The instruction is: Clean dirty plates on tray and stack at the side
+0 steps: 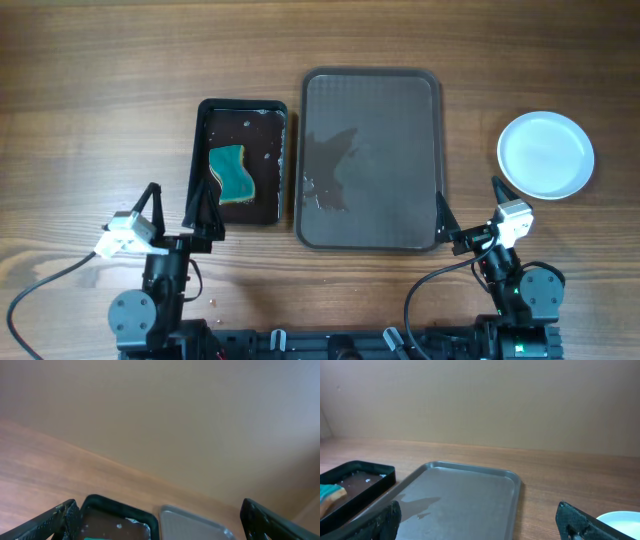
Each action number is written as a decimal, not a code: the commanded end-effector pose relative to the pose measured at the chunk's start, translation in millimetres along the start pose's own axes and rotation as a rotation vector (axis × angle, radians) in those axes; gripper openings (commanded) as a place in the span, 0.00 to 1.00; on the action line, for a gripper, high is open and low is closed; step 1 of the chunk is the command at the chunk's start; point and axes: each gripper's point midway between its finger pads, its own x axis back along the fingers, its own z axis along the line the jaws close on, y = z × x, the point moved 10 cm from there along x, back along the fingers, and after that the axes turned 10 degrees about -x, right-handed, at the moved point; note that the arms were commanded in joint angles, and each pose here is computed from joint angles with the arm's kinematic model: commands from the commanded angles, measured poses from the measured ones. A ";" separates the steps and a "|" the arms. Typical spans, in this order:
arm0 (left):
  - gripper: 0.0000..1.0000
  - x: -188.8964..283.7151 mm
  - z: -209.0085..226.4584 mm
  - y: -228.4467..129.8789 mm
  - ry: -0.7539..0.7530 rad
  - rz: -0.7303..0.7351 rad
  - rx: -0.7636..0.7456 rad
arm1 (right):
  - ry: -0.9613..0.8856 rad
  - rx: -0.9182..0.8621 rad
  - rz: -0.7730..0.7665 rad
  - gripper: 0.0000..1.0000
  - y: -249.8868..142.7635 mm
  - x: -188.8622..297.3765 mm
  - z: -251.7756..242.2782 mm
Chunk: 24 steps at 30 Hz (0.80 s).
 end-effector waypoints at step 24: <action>1.00 -7.4 21.3 -64.8 0.127 0.126 0.021 | 0.001 0.014 -0.006 1.00 0.4 0.0 0.6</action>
